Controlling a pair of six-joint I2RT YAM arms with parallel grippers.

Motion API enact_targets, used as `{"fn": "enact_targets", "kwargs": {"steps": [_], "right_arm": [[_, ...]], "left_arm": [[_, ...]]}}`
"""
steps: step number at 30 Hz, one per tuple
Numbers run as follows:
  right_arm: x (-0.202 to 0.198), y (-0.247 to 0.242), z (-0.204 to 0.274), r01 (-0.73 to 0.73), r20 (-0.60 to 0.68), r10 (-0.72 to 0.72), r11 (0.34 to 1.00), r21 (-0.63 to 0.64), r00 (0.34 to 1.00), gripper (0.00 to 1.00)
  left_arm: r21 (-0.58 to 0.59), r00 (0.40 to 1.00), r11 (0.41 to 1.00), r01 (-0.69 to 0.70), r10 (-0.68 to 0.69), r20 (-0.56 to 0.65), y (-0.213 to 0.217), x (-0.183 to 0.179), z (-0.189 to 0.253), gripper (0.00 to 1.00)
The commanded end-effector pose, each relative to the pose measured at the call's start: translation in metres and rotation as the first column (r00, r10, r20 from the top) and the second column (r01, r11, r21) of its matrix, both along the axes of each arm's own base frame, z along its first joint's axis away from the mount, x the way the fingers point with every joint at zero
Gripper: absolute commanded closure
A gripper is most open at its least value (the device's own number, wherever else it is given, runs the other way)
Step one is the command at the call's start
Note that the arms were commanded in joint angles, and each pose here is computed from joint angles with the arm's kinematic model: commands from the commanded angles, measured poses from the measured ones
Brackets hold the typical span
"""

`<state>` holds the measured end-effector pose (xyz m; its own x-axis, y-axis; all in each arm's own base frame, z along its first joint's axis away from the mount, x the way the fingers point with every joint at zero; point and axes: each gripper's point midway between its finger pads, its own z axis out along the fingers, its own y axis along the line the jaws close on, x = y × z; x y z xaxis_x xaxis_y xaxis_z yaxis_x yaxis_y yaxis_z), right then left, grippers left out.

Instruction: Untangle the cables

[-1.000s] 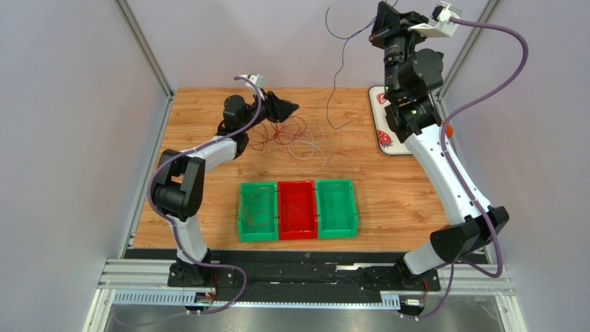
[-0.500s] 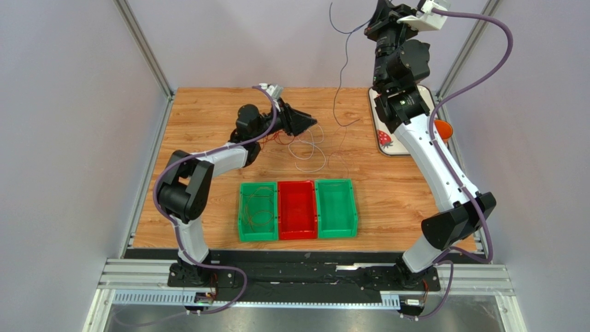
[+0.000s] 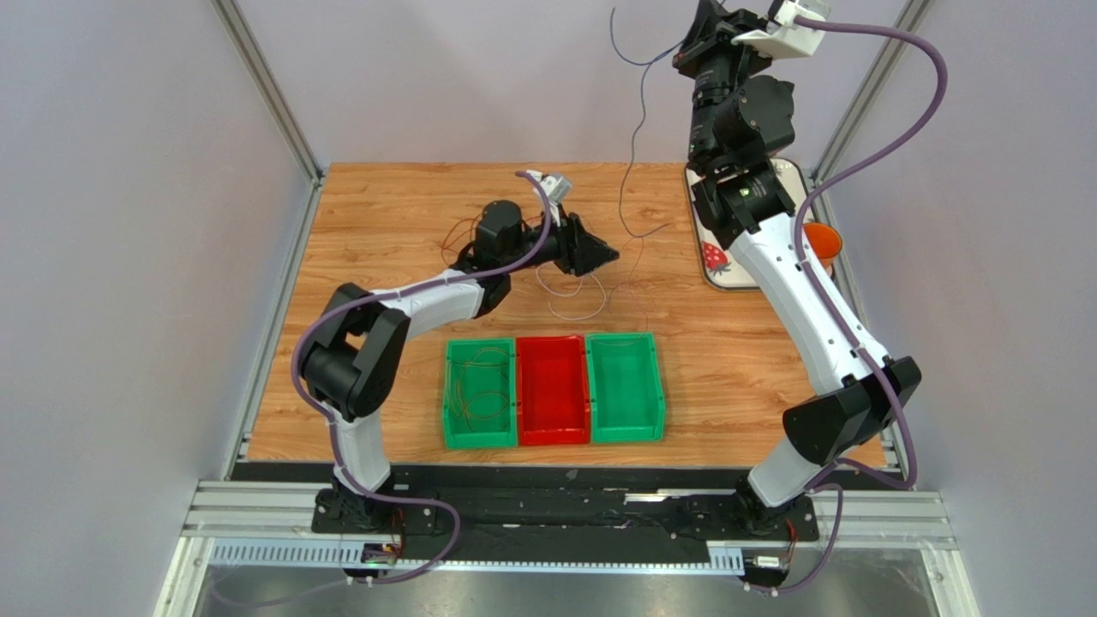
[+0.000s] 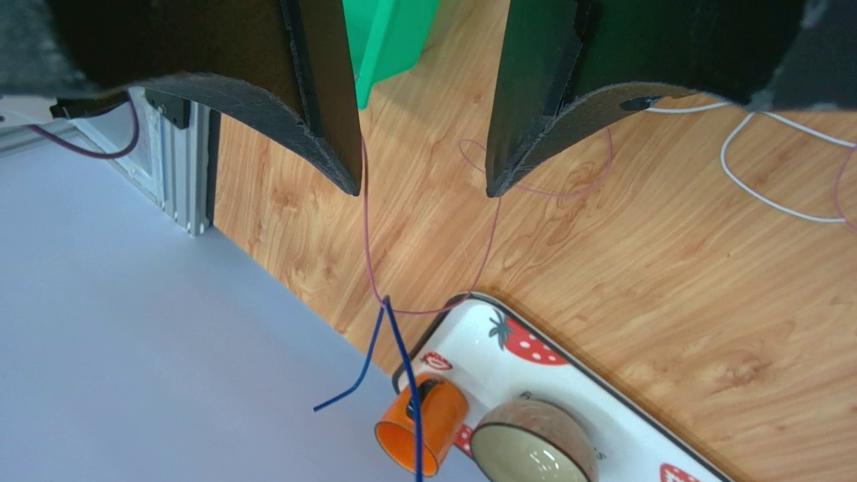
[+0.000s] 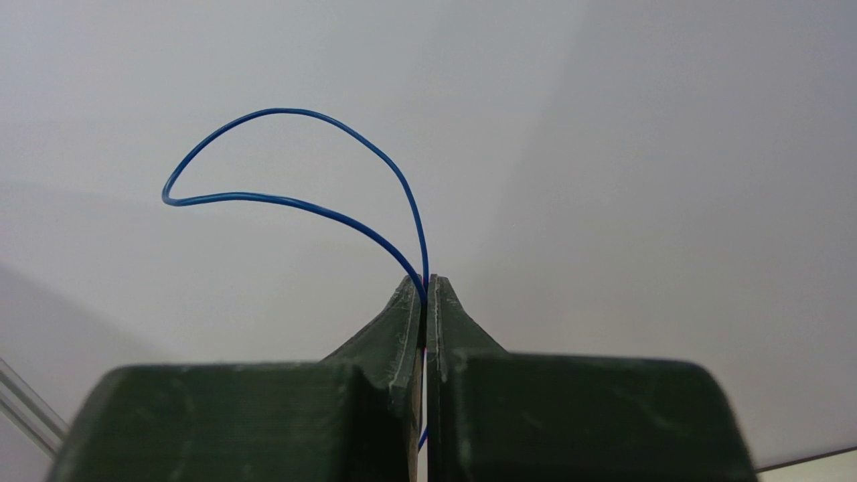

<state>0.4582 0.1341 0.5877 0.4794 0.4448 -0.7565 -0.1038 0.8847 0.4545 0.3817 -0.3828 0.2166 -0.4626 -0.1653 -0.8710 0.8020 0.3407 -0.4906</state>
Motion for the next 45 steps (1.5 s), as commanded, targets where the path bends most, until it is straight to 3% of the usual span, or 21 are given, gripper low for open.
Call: {"fn": "enact_targets", "kwargs": {"steps": [1,7,10,12,13,18,19,24,28,31,34,39,45], "right_arm": [[-0.009,-0.001,0.018,0.016,0.05,-0.016,1.0,0.015,0.999,1.0],[-0.011,0.001,0.019,0.021,0.048,-0.021,1.0,0.001,0.999,1.0],[-0.012,0.001,0.02,0.019,0.05,-0.02,1.0,0.006,0.999,1.0],[-0.014,0.001,0.022,0.016,0.054,-0.017,1.0,0.006,0.998,1.0],[-0.015,0.0,0.022,0.019,0.054,-0.019,1.0,0.009,0.998,1.0],[-0.023,-0.013,0.027,0.074,0.055,-0.074,0.997,0.011,0.996,1.0],[-0.027,-0.018,0.031,0.098,0.062,-0.098,0.995,-0.002,0.993,1.0],[-0.064,-0.056,0.052,0.212,0.101,-0.212,0.977,0.012,0.972,1.0],[-0.087,-0.089,0.058,0.29,0.081,-0.292,0.956,0.036,0.953,1.0],[-0.1,-0.11,0.056,0.332,0.069,-0.336,0.941,0.064,0.939,1.0],[-0.11,-0.13,0.054,0.366,0.058,-0.372,0.925,0.1,0.926,1.0],[-0.106,-0.124,0.045,0.285,0.05,-0.292,0.952,0.113,0.955,1.0],[-0.104,-0.118,0.023,0.254,-0.022,-0.253,0.963,0.094,0.967,1.0]], "left_arm": [[0.034,0.997,0.999,-0.002,0.0,0.074,-0.012,0.001,0.015,0.43],[0.047,0.995,0.999,-0.013,0.009,0.095,-0.012,-0.001,0.017,0.47],[0.067,0.996,0.998,-0.009,0.003,0.092,-0.016,-0.001,0.013,0.65],[0.073,0.996,0.997,0.002,-0.008,0.087,-0.022,0.0,0.01,0.94],[0.092,0.997,0.996,-0.007,0.0,0.079,-0.023,0.002,0.005,1.0],[0.186,0.988,0.973,-0.136,0.12,0.092,-0.011,0.02,0.0,1.0],[0.268,0.974,0.937,-0.223,0.202,0.105,0.003,0.031,-0.013,1.0],[0.377,0.897,0.817,-0.436,0.429,0.107,0.071,0.074,-0.02,1.0],[0.343,0.743,0.69,-0.637,0.669,0.035,0.161,0.108,-0.021,1.0],[0.386,0.623,0.563,-0.731,0.782,0.038,0.219,0.118,-0.027,1.0],[0.408,0.541,0.492,-0.769,0.841,0.005,0.259,0.124,-0.036,1.0],[0.397,0.584,0.567,-0.722,0.807,-0.09,0.252,0.127,-0.052,1.0],[0.406,0.607,0.595,-0.694,0.786,-0.116,0.244,0.13,-0.056,1.0]]}}
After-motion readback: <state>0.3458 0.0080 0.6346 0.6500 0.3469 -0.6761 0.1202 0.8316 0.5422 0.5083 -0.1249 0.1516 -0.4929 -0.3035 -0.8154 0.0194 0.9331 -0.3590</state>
